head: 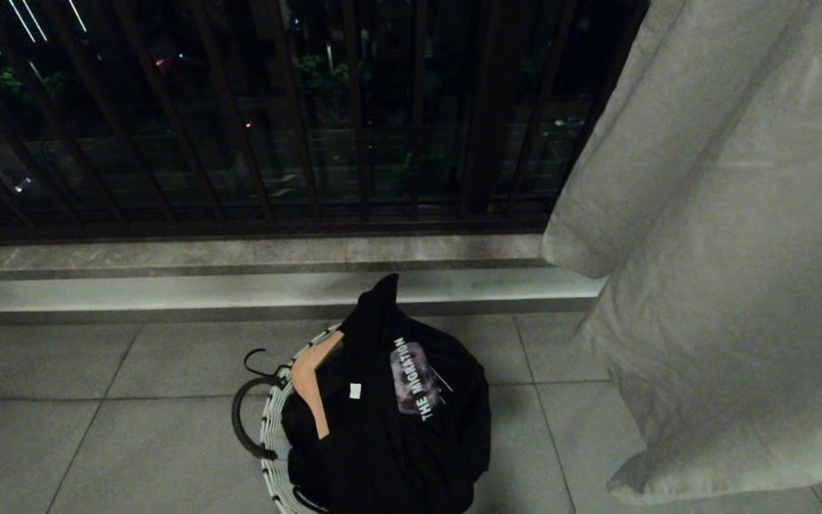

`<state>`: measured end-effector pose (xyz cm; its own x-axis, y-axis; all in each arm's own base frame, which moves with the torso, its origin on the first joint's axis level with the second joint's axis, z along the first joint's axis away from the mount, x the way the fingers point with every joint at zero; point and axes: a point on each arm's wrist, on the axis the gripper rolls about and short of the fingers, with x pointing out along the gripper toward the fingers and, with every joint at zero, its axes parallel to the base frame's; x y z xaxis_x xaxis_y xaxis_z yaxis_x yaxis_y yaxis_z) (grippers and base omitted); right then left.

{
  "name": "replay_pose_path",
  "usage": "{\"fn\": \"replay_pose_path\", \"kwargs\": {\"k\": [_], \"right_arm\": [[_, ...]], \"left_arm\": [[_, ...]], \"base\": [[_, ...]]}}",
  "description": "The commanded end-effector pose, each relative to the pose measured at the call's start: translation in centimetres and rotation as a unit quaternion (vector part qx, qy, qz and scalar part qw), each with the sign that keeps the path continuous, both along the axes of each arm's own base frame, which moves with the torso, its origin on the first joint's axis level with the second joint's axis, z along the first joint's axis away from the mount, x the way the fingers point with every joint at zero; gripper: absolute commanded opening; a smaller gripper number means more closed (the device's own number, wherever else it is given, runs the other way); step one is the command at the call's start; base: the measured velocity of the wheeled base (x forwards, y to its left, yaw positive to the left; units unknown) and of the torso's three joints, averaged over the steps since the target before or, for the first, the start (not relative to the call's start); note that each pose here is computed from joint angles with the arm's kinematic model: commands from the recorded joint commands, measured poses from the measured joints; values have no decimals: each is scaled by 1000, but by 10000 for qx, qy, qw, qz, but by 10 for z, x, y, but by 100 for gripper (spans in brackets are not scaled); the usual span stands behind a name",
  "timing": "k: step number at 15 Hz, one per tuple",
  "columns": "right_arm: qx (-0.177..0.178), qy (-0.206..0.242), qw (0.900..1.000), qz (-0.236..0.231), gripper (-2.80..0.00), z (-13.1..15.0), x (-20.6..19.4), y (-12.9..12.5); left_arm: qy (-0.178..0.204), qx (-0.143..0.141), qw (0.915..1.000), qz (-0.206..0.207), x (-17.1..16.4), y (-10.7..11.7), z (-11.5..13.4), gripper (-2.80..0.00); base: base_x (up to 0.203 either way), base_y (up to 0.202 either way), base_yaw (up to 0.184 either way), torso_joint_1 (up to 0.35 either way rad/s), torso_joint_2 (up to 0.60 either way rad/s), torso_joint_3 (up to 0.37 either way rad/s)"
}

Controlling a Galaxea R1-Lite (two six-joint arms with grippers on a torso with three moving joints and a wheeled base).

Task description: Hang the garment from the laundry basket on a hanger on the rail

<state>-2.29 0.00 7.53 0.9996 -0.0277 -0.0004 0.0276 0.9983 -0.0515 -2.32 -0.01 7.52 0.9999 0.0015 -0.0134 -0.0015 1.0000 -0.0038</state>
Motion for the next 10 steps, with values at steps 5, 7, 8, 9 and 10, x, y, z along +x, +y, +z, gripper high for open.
{"fn": "replay_pose_path", "kwargs": {"k": [5, 7, 8, 9, 10], "right_arm": [[-11, 6, 10000, 8, -280, 0, 0, 0], [-11, 6, 10000, 8, -280, 0, 0, 0], [-5, 6, 10000, 8, -280, 0, 0, 0], [-11, 6, 10000, 8, -280, 0, 0, 0], [-11, 6, 10000, 16, -280, 0, 0, 0]], "left_arm": [[-13, -7, 10000, 0, 0, 0, 0, -280], [-13, -4, 10000, 0, 0, 0, 0, -280], [-13, -4, 10000, 0, 0, 0, 0, -280], [-13, -12, 10000, 0, 0, 0, 0, -280], [-13, -15, 10000, 0, 0, 0, 0, -280]], "base": [[0, 0, 0, 6, 3, -197], [0, 0, 0, 6, 3, -198], [0, 0, 0, 8, 2, -188], [0, 0, 0, 6, 3, -194], [0, 0, 0, 2, 2, -193]]}}
